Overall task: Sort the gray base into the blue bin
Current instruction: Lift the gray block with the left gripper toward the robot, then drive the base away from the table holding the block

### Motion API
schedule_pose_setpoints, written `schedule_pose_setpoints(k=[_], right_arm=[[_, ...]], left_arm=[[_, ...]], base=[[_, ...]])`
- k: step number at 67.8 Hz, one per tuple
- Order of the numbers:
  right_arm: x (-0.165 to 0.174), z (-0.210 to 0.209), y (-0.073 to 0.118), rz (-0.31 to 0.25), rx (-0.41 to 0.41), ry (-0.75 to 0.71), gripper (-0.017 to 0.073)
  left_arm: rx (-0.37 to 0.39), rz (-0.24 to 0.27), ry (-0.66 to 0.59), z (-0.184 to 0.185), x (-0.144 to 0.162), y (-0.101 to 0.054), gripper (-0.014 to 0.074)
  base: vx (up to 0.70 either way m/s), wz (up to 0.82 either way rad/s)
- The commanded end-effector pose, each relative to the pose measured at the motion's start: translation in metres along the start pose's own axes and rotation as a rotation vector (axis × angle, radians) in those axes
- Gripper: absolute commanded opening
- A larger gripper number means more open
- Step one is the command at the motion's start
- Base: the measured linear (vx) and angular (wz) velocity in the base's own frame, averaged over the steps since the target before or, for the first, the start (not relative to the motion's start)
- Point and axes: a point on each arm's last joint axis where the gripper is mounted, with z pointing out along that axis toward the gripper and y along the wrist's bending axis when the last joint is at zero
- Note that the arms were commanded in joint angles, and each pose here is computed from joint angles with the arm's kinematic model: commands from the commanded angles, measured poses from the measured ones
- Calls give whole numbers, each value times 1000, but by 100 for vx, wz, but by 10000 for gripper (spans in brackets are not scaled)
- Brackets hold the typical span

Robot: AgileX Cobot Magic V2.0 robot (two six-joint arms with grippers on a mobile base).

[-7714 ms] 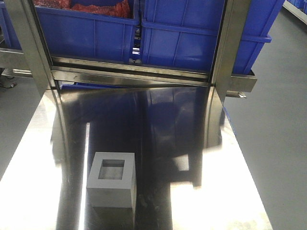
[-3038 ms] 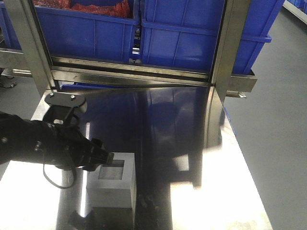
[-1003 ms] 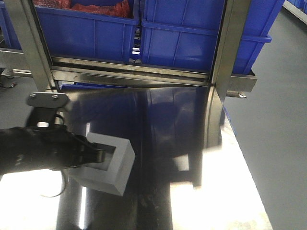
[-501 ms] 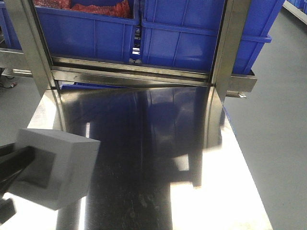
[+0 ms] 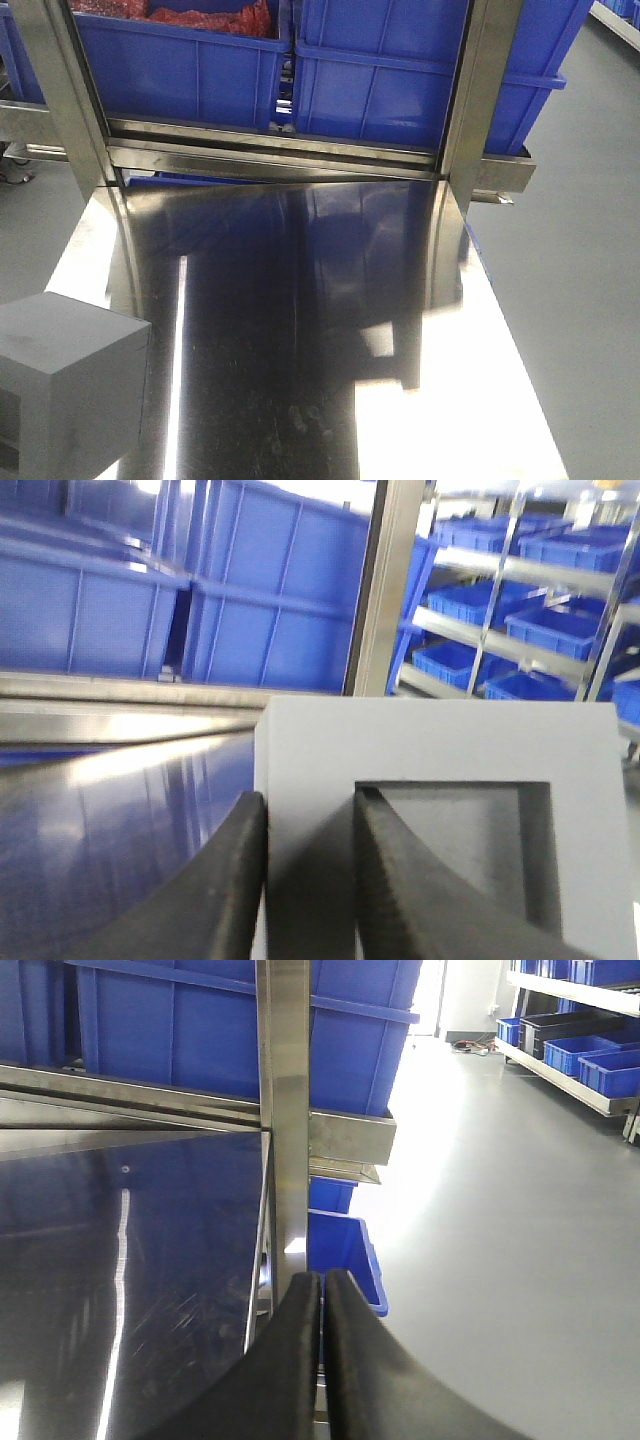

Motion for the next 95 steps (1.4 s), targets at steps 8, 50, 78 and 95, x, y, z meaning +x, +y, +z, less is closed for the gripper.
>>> schedule_pose_setpoints(k=[8, 50, 78, 95], right_arm=[[-5, -1, 0, -17, 1, -79, -5], [-5, -1, 0, -17, 1, -80, -5], [-5, -1, 0, -17, 1, -80, -5], [-5, -1, 0, -17, 1, -80, -5]], left_arm=[[25, -6, -105, -2, -17, -3, -7], [24, -6, -100, -2, -16, -3, -7], [24, -6, -100, -2, -16, -3, -7], [24, -6, -100, -2, -16, -3, -7]], base=[[0, 0], [0, 0], [-2, -18], [-9, -50]])
